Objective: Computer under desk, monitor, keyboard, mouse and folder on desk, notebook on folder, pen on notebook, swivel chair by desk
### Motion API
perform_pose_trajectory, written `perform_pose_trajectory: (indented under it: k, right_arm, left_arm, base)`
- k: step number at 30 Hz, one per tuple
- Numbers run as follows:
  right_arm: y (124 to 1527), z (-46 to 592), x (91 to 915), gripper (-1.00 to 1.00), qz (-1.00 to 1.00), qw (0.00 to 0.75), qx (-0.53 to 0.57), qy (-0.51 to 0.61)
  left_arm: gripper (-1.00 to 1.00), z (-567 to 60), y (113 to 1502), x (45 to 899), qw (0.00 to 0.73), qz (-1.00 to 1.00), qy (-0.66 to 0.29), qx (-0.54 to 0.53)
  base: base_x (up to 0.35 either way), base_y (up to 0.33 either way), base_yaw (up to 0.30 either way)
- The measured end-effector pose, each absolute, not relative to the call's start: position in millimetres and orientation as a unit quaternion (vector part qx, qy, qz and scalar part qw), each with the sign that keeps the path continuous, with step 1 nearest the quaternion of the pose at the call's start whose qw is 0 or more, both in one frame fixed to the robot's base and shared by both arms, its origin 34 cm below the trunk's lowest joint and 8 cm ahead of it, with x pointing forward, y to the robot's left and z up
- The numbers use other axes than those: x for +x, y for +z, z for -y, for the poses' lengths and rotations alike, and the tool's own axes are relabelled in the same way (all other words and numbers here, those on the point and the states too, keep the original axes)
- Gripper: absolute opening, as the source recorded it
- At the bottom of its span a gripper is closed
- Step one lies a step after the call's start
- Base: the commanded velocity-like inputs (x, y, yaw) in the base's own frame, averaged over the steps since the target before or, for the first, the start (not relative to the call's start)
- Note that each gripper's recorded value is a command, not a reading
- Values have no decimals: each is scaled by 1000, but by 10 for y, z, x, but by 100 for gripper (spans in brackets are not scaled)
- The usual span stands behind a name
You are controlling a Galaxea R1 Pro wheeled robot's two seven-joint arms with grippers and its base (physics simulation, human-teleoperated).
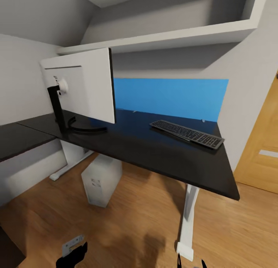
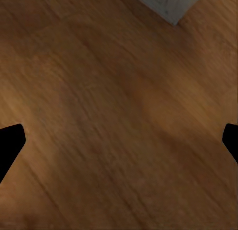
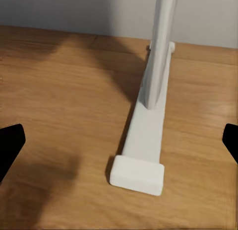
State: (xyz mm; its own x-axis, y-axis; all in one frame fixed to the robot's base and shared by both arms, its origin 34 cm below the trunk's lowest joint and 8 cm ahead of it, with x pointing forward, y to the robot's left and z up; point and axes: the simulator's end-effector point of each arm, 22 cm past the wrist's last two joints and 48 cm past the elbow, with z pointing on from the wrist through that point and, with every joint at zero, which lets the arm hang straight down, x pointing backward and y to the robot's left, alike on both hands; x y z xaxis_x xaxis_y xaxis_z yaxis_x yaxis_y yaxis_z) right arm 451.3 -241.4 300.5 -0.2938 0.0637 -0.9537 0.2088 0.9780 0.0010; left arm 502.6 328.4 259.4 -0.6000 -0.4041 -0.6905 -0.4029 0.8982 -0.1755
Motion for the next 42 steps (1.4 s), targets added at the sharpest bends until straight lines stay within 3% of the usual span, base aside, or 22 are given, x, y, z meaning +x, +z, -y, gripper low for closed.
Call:
perform_pose_trajectory:
  k: [28,42]
  right_arm:
    - [2969,2418,4490,100,-805,584,86,-63]
    - [2929,2421,4464,100,-808,579,86,-64]
  left_arm:
    - [100,-3273,2552,5000,382,-896,0,-226]
    - [100,-3274,2508,4972,377,-898,1,-226]
  base:
    - [-220,-255,263]
    - [-46,-57,244]
